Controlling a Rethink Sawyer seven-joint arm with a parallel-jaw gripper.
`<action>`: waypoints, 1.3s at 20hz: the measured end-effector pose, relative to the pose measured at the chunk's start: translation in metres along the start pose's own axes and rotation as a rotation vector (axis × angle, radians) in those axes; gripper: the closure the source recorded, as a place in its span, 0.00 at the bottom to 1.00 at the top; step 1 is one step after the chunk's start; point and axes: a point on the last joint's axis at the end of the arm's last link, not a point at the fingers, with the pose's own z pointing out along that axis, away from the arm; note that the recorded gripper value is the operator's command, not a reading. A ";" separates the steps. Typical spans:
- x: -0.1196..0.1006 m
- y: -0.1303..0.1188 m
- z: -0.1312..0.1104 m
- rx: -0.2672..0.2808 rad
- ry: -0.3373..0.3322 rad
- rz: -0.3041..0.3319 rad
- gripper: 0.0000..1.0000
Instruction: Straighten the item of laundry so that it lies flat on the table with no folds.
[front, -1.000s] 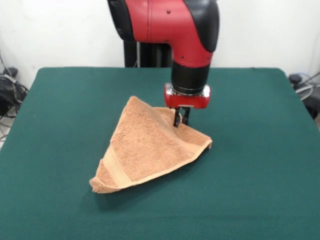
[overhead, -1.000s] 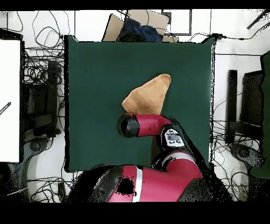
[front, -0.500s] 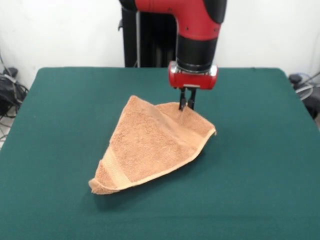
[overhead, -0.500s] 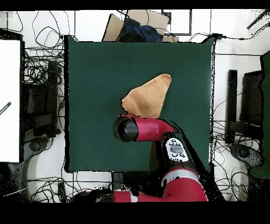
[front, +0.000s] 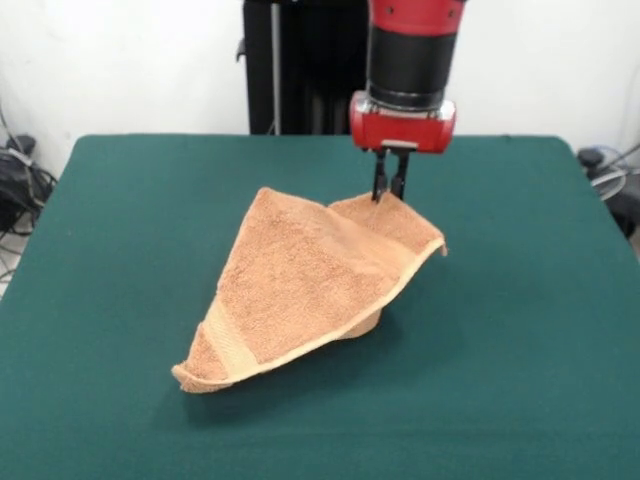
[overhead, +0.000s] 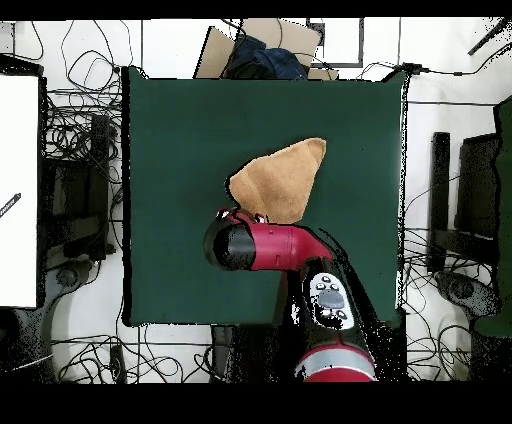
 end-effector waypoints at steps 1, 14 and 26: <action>0.000 0.006 -0.003 0.003 -0.005 -0.005 1.00; 0.034 0.123 -0.021 -0.012 -0.012 -0.069 1.00; 0.021 0.110 -0.026 -0.021 -0.054 0.012 1.00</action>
